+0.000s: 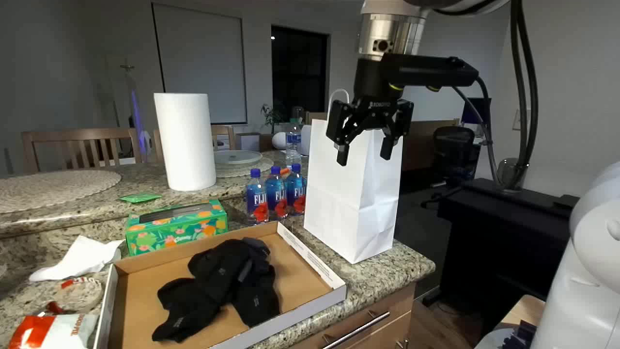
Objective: Pick up the socks on the box cover and put them in the paper bag
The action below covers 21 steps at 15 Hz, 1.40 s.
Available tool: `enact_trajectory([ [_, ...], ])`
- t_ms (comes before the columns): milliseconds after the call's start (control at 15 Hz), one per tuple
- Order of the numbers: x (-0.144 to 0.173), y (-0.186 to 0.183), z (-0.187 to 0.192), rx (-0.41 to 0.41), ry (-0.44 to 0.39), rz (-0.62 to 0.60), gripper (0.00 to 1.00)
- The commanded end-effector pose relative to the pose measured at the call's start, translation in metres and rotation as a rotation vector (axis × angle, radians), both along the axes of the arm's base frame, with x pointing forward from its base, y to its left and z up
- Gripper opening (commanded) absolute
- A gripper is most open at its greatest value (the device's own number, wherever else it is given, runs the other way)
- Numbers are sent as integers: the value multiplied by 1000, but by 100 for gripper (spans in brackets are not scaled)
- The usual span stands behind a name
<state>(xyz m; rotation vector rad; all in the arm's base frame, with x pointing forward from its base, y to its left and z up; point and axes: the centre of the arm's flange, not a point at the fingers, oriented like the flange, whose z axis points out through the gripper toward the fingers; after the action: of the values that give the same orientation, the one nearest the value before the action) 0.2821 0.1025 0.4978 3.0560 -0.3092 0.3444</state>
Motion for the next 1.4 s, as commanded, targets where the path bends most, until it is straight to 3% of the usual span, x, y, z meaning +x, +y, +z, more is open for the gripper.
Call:
enact_trajectory([
  [0, 0, 0, 0, 0, 0, 0, 100],
  [1000, 0, 0, 0, 0, 0, 0, 100],
  [1333, 25, 34, 13, -23, -33, 81, 100],
])
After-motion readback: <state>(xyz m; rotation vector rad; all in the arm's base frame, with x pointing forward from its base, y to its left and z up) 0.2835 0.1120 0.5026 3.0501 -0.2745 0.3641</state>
